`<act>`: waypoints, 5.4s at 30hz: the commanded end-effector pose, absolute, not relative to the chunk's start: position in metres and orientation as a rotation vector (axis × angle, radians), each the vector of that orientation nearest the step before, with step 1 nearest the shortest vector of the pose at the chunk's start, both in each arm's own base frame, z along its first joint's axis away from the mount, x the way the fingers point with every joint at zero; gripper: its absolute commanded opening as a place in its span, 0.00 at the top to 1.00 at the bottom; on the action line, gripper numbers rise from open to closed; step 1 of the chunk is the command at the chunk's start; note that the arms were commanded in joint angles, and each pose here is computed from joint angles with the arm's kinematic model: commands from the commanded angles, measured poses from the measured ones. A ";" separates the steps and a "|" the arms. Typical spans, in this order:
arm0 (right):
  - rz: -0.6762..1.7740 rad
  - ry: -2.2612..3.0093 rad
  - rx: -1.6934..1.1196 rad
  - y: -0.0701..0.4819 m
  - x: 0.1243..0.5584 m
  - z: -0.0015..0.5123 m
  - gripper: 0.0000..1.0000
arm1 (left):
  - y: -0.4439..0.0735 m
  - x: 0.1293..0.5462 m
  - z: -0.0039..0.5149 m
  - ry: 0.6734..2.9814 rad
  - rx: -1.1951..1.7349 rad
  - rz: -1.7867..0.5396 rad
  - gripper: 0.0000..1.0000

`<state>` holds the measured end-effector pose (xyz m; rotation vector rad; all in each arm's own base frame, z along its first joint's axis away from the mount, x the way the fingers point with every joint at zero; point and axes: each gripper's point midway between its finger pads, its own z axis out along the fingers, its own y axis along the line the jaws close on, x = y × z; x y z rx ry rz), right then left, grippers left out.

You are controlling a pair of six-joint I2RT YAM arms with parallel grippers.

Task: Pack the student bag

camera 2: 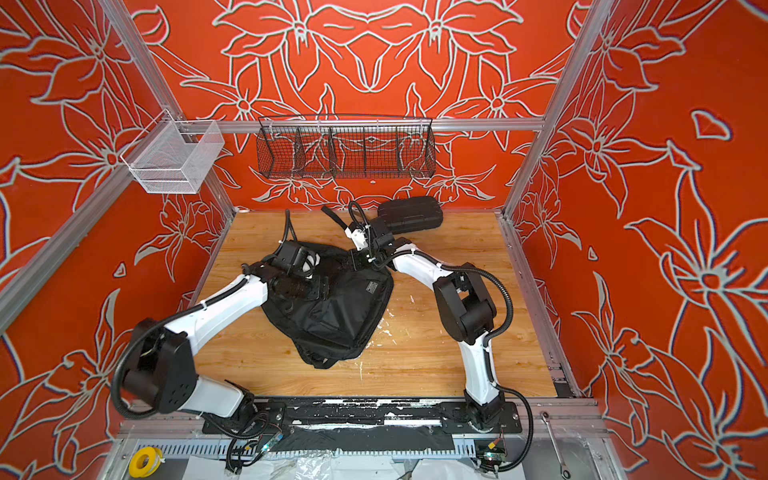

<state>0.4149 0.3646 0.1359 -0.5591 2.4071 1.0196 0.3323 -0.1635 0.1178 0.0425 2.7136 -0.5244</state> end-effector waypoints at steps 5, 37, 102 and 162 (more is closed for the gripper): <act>1.008 2.408 -0.513 0.372 0.417 0.144 1.00 | -0.184 0.362 0.109 2.751 0.152 -0.546 0.28; 1.085 2.473 -0.372 0.376 0.391 0.126 1.00 | -0.178 0.394 0.081 2.752 -0.031 -0.464 0.53; 1.105 2.465 -0.349 0.359 0.393 0.124 1.00 | -0.188 0.416 0.086 2.739 -0.034 -0.493 0.98; 0.935 2.539 -0.209 0.297 0.451 0.073 1.00 | -0.190 0.387 0.109 2.769 -0.006 -0.571 1.00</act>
